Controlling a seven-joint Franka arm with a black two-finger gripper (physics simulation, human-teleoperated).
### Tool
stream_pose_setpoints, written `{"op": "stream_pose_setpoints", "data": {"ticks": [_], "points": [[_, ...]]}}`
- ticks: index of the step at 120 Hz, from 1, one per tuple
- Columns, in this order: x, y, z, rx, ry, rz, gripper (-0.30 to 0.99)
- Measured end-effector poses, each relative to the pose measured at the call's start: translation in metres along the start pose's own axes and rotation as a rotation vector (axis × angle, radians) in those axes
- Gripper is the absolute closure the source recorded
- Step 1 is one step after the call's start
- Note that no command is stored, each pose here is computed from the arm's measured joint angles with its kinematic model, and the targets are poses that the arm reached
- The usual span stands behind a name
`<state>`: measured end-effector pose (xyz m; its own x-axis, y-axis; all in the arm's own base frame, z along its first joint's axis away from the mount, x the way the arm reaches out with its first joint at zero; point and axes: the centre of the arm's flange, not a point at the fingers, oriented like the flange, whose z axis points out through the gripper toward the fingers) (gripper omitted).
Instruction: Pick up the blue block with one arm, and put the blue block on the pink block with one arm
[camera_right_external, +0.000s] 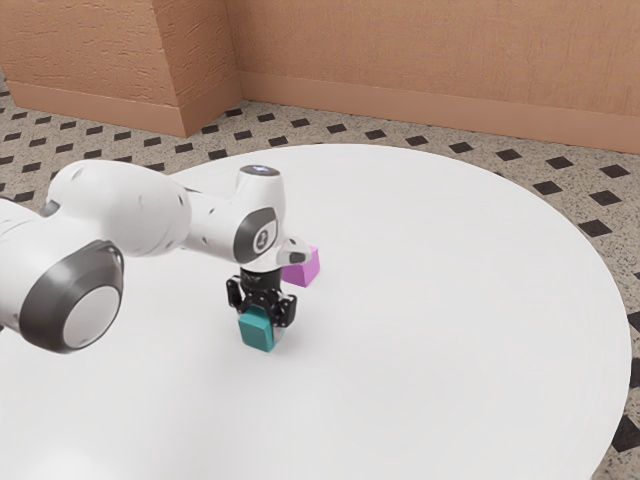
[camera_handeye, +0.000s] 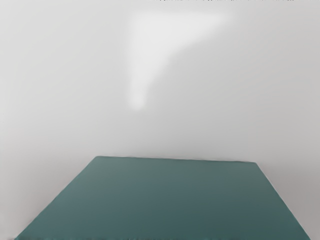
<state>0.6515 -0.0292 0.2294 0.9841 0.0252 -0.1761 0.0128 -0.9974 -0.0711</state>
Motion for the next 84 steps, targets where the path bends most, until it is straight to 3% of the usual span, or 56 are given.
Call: {"op": "stream_pose_setpoints", "data": {"ticks": [45,84], "points": [[0.026,-0.017,-0.105,-0.041,0.144,0.021,0.29],[0.069,-0.058,-0.150,-0.152,0.216,0.041,0.28]]}}
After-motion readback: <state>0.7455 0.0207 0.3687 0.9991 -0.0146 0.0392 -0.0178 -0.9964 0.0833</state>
